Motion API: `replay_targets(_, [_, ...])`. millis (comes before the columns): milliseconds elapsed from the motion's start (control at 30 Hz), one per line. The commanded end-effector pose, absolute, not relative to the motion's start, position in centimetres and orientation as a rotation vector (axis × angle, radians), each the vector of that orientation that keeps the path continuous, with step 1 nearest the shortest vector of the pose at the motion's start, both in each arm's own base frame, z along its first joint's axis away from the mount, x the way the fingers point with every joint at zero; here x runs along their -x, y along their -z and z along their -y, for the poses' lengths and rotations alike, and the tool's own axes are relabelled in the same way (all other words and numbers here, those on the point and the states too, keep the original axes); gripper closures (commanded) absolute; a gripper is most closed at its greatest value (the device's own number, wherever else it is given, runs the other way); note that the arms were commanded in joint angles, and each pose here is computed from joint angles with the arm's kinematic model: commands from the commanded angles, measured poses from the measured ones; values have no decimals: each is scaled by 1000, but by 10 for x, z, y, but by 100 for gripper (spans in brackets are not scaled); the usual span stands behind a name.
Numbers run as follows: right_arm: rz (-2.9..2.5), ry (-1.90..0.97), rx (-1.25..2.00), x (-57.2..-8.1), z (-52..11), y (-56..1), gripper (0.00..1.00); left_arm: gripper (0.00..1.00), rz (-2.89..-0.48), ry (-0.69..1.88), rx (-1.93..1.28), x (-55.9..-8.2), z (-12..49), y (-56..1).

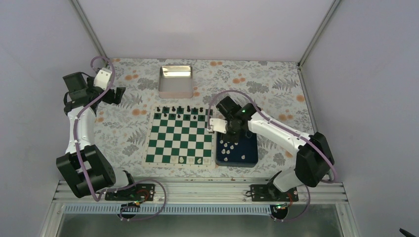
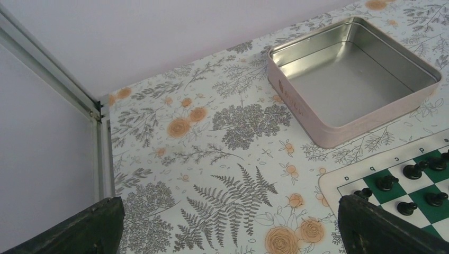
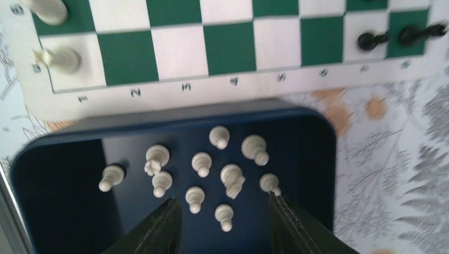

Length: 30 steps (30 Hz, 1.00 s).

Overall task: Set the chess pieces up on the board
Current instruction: Pick up the chess piece from the storage box.

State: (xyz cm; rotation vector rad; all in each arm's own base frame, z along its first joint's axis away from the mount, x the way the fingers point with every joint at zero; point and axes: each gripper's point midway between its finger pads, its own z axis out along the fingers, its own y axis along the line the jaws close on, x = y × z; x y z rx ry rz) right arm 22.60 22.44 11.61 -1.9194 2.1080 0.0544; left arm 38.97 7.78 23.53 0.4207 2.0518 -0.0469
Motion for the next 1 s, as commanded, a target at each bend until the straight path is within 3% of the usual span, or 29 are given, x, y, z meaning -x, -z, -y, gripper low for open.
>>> replay_targets(0, [-2171,-25,1935,-229,-203,-90,57,0,-2023,38,-428,-395,-75,-246])
replay_targets(433, [-2273,-19,1874,-255,-187,-58,61,0,-2029,35,-428,-394,-74,-243])
replay_targets(967, [-2329,-113,1929,-249,-193,-35,71,0,-2050,27,-432,-394,-76,-231])
